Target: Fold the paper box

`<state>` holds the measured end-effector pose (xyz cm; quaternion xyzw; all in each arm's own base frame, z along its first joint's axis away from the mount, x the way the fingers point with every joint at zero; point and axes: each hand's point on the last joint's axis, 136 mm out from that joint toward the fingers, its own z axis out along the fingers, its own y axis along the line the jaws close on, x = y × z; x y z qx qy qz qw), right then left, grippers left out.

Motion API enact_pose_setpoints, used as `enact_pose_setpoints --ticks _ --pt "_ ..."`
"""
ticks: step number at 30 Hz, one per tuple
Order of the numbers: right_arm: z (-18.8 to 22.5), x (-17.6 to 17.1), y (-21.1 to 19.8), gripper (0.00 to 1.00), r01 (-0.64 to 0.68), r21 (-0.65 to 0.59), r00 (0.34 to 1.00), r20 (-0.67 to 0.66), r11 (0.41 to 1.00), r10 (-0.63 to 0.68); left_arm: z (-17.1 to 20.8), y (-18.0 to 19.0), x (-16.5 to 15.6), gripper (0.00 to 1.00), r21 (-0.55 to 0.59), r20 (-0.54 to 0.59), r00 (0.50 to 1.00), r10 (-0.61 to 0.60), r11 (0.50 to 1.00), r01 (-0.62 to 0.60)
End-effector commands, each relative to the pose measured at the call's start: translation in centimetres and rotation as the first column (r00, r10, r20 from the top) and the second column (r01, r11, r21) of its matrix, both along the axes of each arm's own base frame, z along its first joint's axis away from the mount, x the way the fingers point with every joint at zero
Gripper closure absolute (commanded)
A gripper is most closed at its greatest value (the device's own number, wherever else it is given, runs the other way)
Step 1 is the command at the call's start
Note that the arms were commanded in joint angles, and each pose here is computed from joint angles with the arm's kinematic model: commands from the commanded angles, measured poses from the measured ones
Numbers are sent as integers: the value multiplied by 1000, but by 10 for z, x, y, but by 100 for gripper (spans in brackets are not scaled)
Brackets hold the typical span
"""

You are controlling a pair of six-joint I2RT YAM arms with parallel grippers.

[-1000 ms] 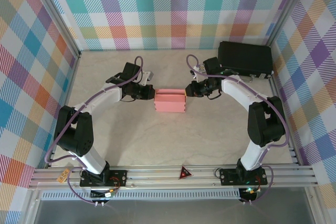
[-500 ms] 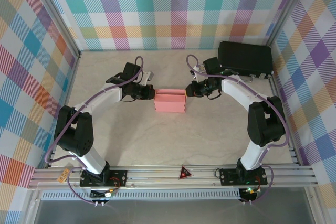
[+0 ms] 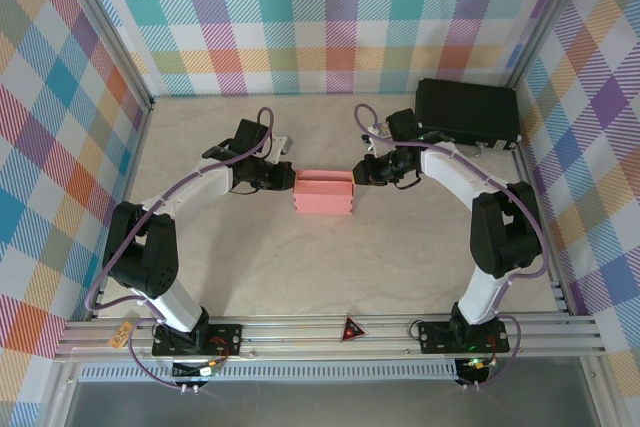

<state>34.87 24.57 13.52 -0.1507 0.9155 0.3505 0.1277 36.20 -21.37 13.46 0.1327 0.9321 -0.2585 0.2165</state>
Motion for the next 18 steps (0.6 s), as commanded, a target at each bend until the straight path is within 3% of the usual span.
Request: enact_pose_setpoints --ticks 1,10,18 --pt "0 -4 8 84 -22 13 999 -40 1000 22 -13 1 -12 92 28 -52 999 -14 999 15" --pt "0 -4 5 77 -16 -9 1000 -23 1000 16 -14 1 -12 92 32 -51 999 -12 999 14" --pt "0 -4 -2 76 -1 -42 1000 7 999 1 -8 2 -12 90 30 -38 999 -12 999 13"
